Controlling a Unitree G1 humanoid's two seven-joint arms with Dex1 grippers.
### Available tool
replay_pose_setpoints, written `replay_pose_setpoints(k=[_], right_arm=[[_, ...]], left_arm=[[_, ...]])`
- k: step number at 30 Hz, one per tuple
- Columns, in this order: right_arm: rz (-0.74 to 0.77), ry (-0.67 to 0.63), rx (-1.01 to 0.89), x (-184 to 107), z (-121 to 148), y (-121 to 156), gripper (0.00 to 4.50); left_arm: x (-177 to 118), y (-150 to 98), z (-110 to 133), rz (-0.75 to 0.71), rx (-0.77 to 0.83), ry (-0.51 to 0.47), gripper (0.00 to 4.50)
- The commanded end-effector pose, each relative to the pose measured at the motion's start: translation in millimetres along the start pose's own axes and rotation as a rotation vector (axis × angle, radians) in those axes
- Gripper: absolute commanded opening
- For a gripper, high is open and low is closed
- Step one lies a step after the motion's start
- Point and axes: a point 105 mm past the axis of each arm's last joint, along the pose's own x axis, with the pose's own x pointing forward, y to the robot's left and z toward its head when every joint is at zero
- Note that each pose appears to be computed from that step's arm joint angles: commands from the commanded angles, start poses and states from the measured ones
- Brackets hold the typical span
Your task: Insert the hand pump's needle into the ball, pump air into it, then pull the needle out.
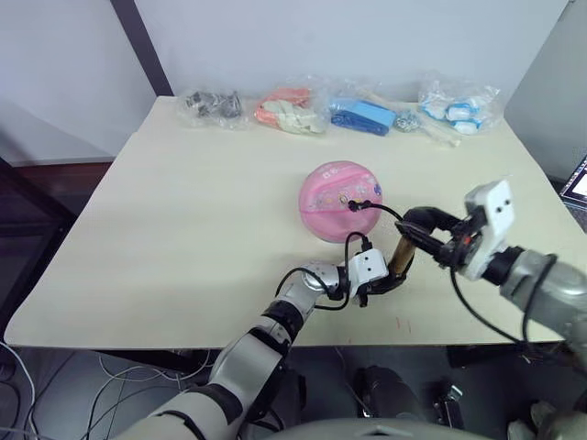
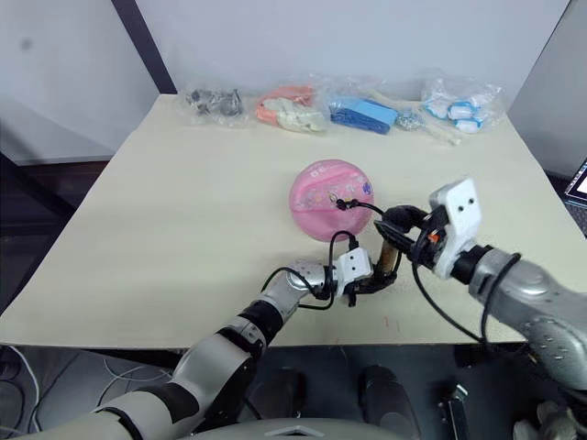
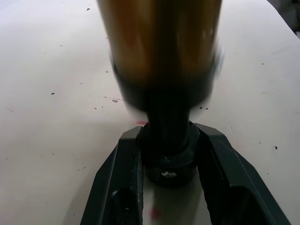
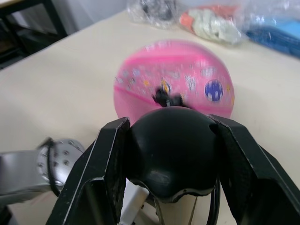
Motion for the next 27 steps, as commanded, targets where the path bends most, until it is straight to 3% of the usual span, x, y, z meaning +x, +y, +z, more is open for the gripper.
replay_pose_setpoints(k=[1,4,8,12,16,23,27], right_arm=[[-0.077,0.253,0.051,-2.9,-72.3,-14.4,2.08],[-0.085,0.174,0.021,-2.7,-46.6,-18.6,2.08],[-0.09,0.038,-0.077,-13.0,15.3,-24.1,2.08],[-0.076,-0.034,-0.11,-21.6,53.1,-21.2,2.08],[-0.054,-0.136,-0.19,-41.5,109.7,-15.5,2.08],[-0.048,-0.258,-0.207,-60.2,165.1,-7.9,2.08],[-0.055,-0.274,-0.226,-63.4,176.5,-4.4,2.08]], left_arm=[[-0.8,-16.4,-18.1,-0.07,-0.007,0.066,1.1],[-0.8,-15.7,-17.8,-0.068,-0.007,0.067,1.1],[-0.9,-14.9,-17.8,-0.066,-0.007,0.069,1.1],[-0.6,-14.7,-17.6,-0.065,-0.008,0.069,1.1],[0.6,-16.4,-17.3,-0.069,-0.009,0.066,1.1],[1.0,-16.7,-16.6,-0.07,-0.008,0.062,1.1],[0.8,-15.8,-16.5,-0.068,-0.008,0.062,1.1]])
